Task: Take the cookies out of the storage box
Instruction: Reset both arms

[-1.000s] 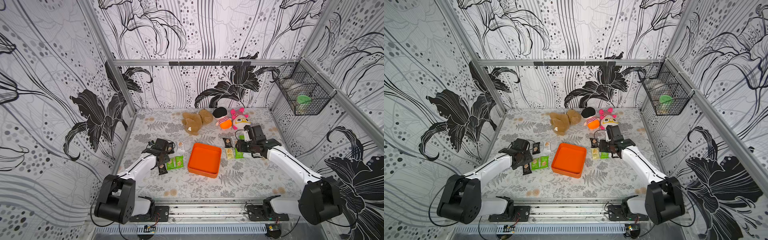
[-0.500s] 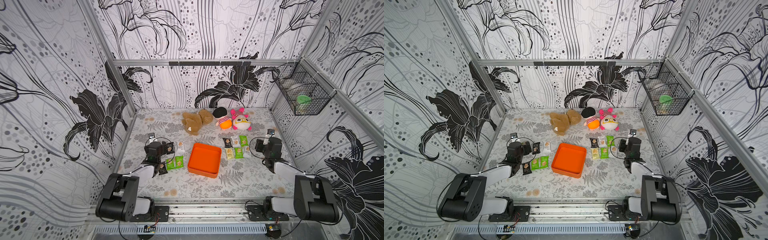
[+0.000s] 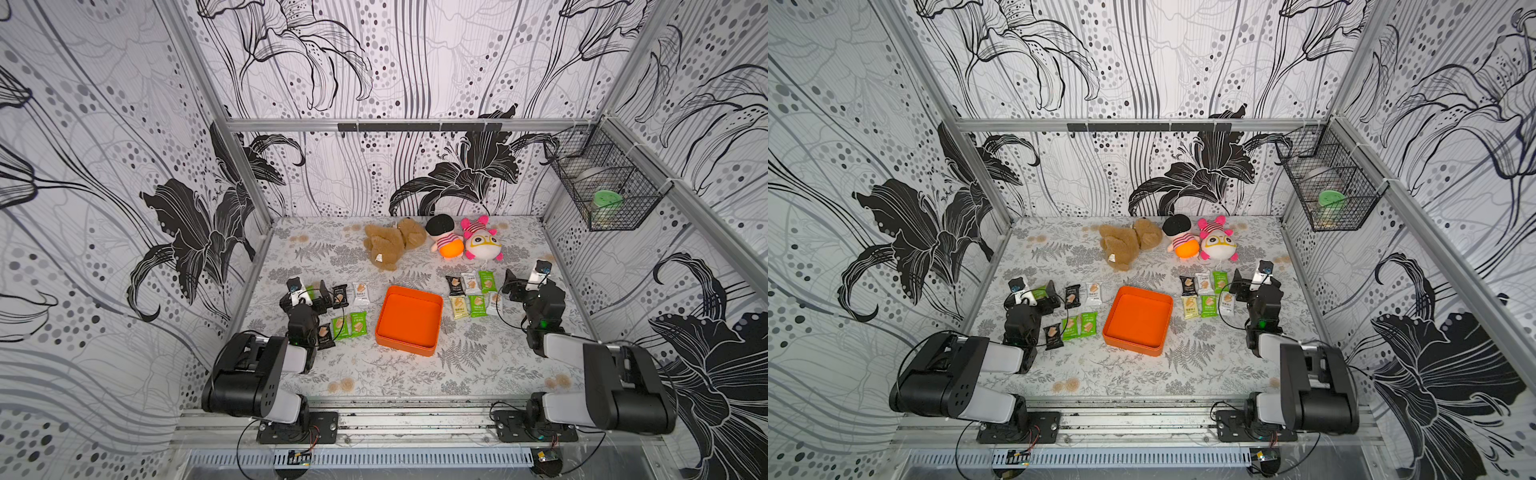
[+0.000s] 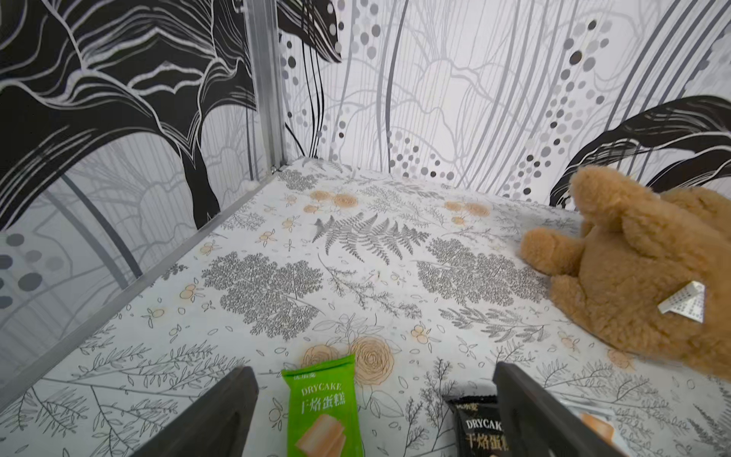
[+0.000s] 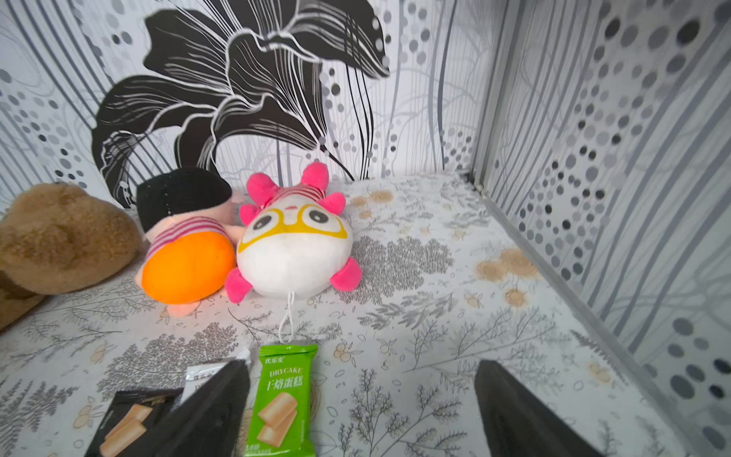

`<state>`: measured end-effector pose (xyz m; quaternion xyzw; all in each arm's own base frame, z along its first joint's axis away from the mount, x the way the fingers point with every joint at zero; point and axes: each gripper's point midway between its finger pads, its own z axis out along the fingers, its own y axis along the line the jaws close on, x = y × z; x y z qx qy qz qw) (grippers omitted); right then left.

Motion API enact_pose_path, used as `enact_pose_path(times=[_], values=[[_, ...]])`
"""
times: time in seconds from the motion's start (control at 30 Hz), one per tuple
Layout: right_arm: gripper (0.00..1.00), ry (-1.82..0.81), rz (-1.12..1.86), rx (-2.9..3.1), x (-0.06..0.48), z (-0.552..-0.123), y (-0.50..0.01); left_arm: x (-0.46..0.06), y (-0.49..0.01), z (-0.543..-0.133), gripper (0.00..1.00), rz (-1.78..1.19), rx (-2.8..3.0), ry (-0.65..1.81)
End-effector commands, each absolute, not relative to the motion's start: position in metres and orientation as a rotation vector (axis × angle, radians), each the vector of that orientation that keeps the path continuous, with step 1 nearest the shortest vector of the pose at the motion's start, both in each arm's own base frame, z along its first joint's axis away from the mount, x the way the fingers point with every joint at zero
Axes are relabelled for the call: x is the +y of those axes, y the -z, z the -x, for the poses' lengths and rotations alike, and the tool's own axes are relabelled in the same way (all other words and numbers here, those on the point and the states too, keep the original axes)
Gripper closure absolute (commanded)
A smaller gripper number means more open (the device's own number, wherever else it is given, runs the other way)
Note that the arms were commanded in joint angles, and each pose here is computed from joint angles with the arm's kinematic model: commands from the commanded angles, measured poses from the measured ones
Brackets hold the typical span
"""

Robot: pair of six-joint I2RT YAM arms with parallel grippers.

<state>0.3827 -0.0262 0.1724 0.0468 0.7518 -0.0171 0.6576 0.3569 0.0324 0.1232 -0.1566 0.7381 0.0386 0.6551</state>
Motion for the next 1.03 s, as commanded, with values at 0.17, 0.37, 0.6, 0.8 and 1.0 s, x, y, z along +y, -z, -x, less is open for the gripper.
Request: enact_pose_path(times=[0.17,0.37,0.6,0.8,1.0], values=[[0.05,0.092,-0.071,1.708,-0.026,-0.352,-0.143,0.033,-0.152,-0.361,0.02,0.358,1.560,-0.082],[0.05,0.088,-0.040,1.735,-0.021,-0.365,-0.118,0.033,-0.152,-0.362,0.02,0.358,1.558,-0.083],[0.05,0.125,-0.054,1.749,-0.021,-0.370,-0.117,0.033,-0.152,-0.361,0.02,0.359,1.557,-0.082],[0.05,0.113,-0.032,1.757,-0.018,-0.373,-0.116,0.033,-0.153,-0.360,0.02,0.358,1.550,-0.077],[0.05,0.086,0.019,1.755,-0.009,-0.373,-0.116,0.033,-0.152,-0.361,0.02,0.358,1.555,-0.082]])
